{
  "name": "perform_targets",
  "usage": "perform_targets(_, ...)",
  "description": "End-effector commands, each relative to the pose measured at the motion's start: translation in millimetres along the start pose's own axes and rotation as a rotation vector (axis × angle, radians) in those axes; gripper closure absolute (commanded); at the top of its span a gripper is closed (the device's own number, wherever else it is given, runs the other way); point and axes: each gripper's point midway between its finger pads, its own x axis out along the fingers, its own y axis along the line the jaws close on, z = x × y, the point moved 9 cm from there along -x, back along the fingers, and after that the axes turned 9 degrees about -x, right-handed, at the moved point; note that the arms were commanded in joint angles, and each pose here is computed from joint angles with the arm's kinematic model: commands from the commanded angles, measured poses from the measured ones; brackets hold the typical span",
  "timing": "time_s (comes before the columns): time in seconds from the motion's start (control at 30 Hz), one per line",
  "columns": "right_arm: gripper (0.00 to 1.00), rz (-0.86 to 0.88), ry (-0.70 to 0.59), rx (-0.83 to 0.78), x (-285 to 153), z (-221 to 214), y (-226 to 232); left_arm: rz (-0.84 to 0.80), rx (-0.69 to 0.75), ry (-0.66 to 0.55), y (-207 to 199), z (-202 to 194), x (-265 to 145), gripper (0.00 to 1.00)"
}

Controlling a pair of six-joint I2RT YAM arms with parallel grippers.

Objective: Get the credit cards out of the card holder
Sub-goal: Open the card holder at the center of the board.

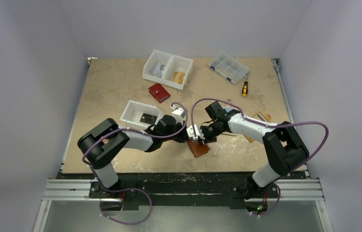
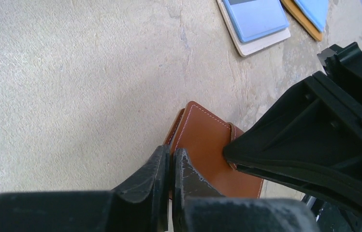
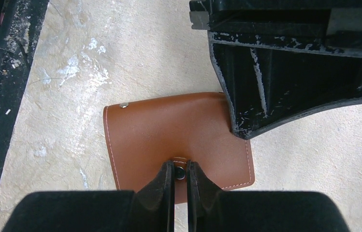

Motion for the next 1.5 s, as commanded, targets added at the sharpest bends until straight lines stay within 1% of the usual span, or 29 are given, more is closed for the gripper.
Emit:
perform_targets(0.0,0.97,0.006,-0.011,0.003,-2,4,3,0.022,0.012,0.045,5,-10,-5,1.00)
perform_targets(0.37,1.00,-0.063,-0.048,0.057,-32,1,8,0.084,0.003,-0.016,11,-9,-28,1.00)
perform_targets(0.47,0.99,-0.084,0.000,0.090,-34,-8,11,0.100,0.007,-0.031,11,-7,-34,1.00)
perform_targets(0.53,0.96,-0.093,0.041,0.117,-34,-16,13,0.108,0.007,-0.036,11,-6,-37,1.00)
perform_targets(0.6,0.88,-0.090,0.072,0.157,-32,-24,17,0.109,0.003,-0.045,8,-2,-40,1.00)
perform_targets(0.7,0.81,-0.057,0.090,0.212,-28,-31,24,0.087,-0.018,-0.055,-3,8,-44,0.81)
perform_targets(0.77,0.71,-0.053,0.091,0.244,-27,-31,26,0.079,-0.038,-0.069,-9,14,-46,0.71)
perform_targets(0.8,0.66,-0.073,0.090,0.274,-28,-30,23,0.078,-0.047,-0.074,-12,17,-48,0.68)
perform_targets(0.9,0.52,-0.105,0.036,0.342,-31,-20,16,0.099,-0.064,-0.083,-17,23,-53,0.65)
perform_targets(0.93,0.50,-0.108,0.022,0.365,-33,-17,14,0.099,-0.071,-0.085,-18,25,-55,0.65)
perform_targets(0.97,0.48,-0.107,0.006,0.384,-34,-14,11,0.105,-0.077,-0.112,-20,29,-58,0.65)
perform_targets(1.07,0.48,-0.100,-0.027,0.469,-38,-8,5,0.071,-0.108,-0.169,-30,38,-72,0.65)
perform_targets(1.1,0.49,-0.109,-0.032,0.504,-39,-8,2,0.059,-0.139,-0.186,-34,40,-76,0.64)
perform_targets(1.13,0.52,-0.121,-0.035,0.543,-39,-10,0,0.064,-0.187,-0.196,-35,40,-79,0.60)
perform_targets(1.2,0.62,-0.144,-0.034,0.614,-40,-13,-4,0.045,-0.276,-0.202,-39,39,-84,0.52)
perform_targets(1.23,0.66,-0.143,-0.034,0.631,-40,-15,-5,0.023,-0.299,-0.201,-42,38,-87,0.49)
perform_targets(1.3,0.68,-0.134,-0.041,0.649,-38,-15,-5,0.005,-0.302,-0.199,-51,33,-90,0.48)
perform_targets(1.37,0.68,-0.121,-0.067,0.663,-38,-12,-5,0.025,-0.270,-0.207,-64,27,-93,0.47)
perform_targets(1.47,0.65,-0.123,-0.098,0.699,-40,-8,-9,0.073,-0.197,-0.188,-82,15,-91,0.47)
